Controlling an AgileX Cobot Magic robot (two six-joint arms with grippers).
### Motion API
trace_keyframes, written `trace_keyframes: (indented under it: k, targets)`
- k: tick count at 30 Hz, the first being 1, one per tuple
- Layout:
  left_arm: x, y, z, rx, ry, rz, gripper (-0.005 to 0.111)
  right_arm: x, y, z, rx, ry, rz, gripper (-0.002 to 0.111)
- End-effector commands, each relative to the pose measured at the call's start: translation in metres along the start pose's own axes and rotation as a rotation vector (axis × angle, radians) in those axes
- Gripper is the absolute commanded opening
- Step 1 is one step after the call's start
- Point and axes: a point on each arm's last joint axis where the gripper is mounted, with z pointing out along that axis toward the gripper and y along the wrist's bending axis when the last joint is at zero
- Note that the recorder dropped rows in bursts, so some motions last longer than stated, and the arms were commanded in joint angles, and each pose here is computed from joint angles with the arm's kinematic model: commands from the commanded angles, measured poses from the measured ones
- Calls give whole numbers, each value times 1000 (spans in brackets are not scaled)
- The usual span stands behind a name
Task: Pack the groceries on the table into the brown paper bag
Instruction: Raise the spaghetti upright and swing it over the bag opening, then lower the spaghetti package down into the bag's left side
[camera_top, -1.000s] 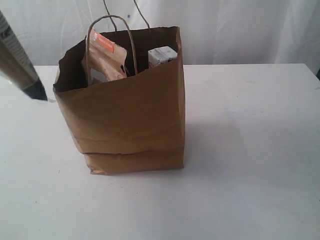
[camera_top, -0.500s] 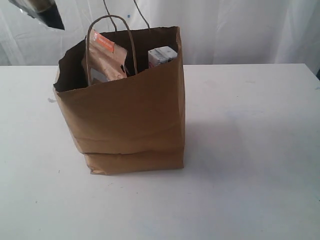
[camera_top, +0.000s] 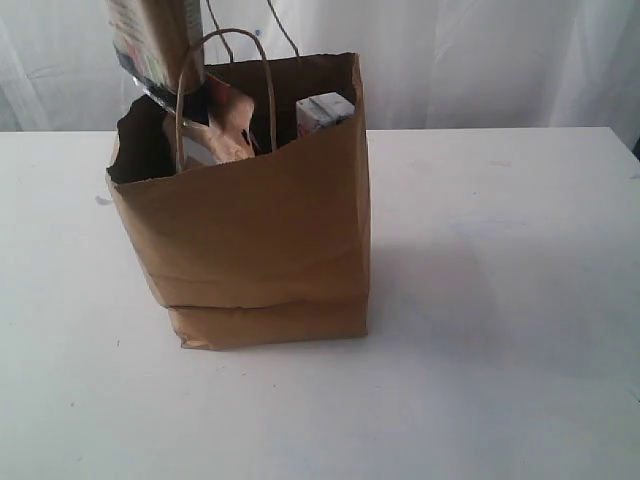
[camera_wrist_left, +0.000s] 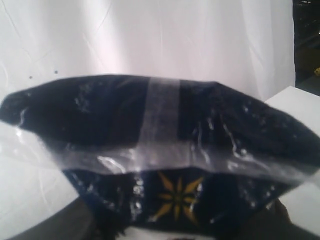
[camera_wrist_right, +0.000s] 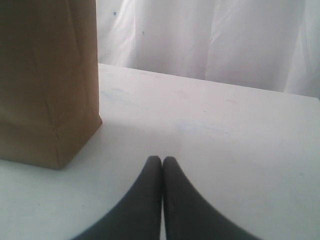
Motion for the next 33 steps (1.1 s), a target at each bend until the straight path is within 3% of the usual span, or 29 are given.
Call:
trace_keyframes:
  k: [1,6,10,20,33]
  targets:
    - [-11,-4,3,11,-93,-4,0,2,0,0,8,2,-5,0]
    - [-13,-11,9,52,-118,-73,0,2,0,0,8,2,-5,0]
    - [-5,-16,13,76,-56,-114,0,2,0,0,8,2,-5,0]
    - [25,-22,22,43,116,-92,0,2,0,0,8,2,-5,0]
    - [39,-37,39,69,156,-111,0,2,0,0,8,2,-5,0]
